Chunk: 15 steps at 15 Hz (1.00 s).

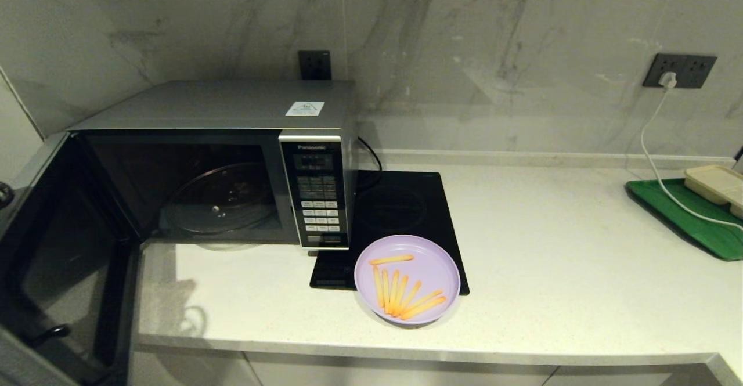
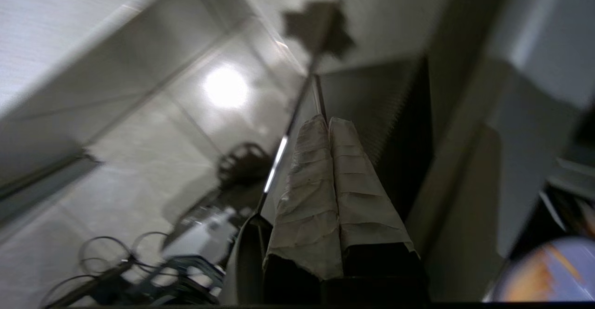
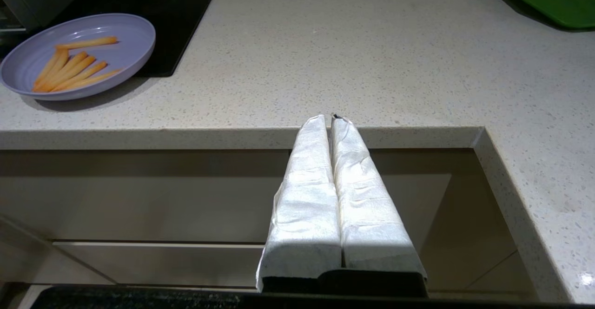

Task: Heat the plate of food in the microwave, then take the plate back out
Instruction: Close the microwave oven

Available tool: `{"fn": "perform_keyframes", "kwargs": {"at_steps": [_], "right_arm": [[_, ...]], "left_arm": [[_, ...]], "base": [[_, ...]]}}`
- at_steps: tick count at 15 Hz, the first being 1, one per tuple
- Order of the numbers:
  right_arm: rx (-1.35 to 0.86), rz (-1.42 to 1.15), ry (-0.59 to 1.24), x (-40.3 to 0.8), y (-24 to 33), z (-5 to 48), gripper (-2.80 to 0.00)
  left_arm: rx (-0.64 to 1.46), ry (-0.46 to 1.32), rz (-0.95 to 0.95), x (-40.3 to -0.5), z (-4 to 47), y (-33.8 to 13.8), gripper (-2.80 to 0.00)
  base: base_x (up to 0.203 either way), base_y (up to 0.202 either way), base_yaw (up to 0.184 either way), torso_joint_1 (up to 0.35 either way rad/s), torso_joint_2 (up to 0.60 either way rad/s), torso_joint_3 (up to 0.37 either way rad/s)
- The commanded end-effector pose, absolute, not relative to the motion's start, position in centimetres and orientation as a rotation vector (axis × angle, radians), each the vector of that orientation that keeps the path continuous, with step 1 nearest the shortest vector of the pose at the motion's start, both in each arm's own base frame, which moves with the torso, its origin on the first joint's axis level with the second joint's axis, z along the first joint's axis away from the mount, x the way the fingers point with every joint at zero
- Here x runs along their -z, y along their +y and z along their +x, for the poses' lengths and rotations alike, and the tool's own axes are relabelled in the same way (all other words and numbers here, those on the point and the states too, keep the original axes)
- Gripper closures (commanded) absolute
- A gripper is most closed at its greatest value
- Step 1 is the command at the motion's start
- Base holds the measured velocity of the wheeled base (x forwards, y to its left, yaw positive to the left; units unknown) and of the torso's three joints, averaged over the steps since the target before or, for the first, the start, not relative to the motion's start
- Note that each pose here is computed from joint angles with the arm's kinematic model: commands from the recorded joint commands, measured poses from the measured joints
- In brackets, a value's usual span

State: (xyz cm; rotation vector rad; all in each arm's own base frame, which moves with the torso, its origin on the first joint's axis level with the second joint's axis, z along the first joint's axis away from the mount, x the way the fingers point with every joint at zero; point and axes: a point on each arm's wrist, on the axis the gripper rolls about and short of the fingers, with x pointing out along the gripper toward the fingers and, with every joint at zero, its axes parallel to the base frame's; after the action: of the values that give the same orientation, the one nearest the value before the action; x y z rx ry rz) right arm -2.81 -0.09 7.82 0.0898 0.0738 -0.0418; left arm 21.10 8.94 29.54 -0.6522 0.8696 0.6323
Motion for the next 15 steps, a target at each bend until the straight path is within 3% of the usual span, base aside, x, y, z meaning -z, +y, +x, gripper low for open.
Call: {"fn": "perform_keyframes", "kwargs": {"at_steps": [1, 5, 15], "right_arm": [[0.042, 0.09, 0.075, -7.8, -0.1, -2.8, 0.0], [0.042, 0.09, 0.075, -7.8, -0.1, -2.8, 0.0], [0.042, 0.09, 0.073, -7.8, -0.1, -2.8, 0.0]], "left_arm": [[-0.428, 0.874, -0.713, -30.8, 21.0, 4.5, 0.0], [-0.158, 0.926, -0.797, -32.3, 20.5, -1.7, 0.0], [-0.122, 1.04, -0.78, -30.4, 23.0, -4.1, 0.0]], "base": [[0.0, 0.0, 0.0, 0.0, 0.0, 0.0], [0.0, 0.0, 0.0, 0.0, 0.0, 0.0], [0.0, 0.0, 0.0, 0.0, 0.0, 0.0]]}}
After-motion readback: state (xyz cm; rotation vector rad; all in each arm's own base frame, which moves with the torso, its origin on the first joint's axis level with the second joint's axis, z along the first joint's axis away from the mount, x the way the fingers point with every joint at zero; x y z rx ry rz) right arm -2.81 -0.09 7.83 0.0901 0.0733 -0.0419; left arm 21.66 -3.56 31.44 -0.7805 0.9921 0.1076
